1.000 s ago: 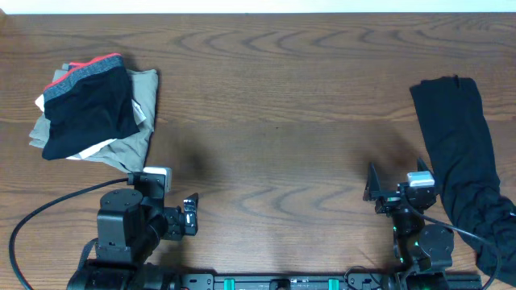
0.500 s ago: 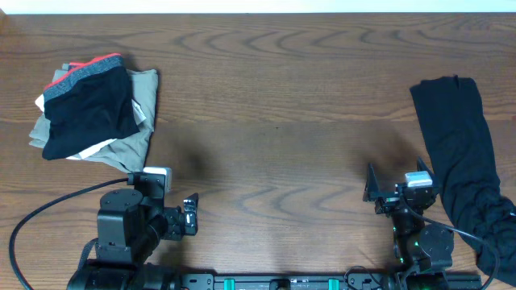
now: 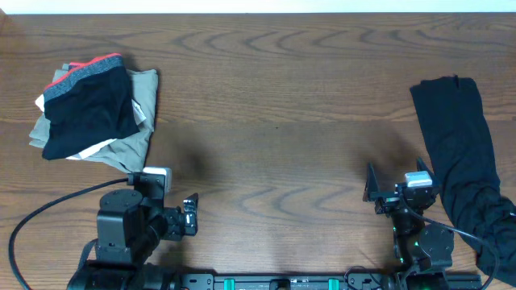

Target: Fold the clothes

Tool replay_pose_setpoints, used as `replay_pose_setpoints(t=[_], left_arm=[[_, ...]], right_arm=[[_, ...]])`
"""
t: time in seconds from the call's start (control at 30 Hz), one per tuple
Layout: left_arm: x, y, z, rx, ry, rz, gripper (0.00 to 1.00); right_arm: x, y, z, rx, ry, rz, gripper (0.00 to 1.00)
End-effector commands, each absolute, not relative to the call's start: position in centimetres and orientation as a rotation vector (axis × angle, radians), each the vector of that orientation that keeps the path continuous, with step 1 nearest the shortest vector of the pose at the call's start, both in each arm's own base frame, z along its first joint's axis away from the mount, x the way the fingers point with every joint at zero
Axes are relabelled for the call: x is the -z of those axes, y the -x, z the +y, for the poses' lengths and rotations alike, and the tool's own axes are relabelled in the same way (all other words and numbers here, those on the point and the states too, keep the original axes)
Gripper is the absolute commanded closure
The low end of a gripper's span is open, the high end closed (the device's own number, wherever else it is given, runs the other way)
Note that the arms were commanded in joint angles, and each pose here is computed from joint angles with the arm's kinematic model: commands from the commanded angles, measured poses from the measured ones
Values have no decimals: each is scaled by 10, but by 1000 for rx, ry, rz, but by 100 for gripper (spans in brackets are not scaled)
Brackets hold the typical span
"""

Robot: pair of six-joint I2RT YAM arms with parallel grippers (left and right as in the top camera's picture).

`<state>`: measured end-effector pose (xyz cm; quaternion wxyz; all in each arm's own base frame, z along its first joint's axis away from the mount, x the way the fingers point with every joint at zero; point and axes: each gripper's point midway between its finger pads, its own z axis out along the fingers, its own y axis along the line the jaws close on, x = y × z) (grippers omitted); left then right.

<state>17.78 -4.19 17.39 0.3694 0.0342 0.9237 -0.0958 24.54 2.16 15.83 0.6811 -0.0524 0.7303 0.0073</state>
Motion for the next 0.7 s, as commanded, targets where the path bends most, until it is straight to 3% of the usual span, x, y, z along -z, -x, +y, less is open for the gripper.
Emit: replay_pose_setpoints(t=[0.0, 0.3, 0.67], left_arm=[[-170, -173, -40, 230, -99, 2348, 2], [-107, -170, -17, 44, -117, 2305, 2], [-129, -218, 1, -117, -82, 1942, 2]], right_arm=[[-157, -245, 19, 0, 120, 1641, 1], [-157, -245, 19, 0, 120, 1641, 1], [-157, -245, 19, 0, 120, 1641, 1]])
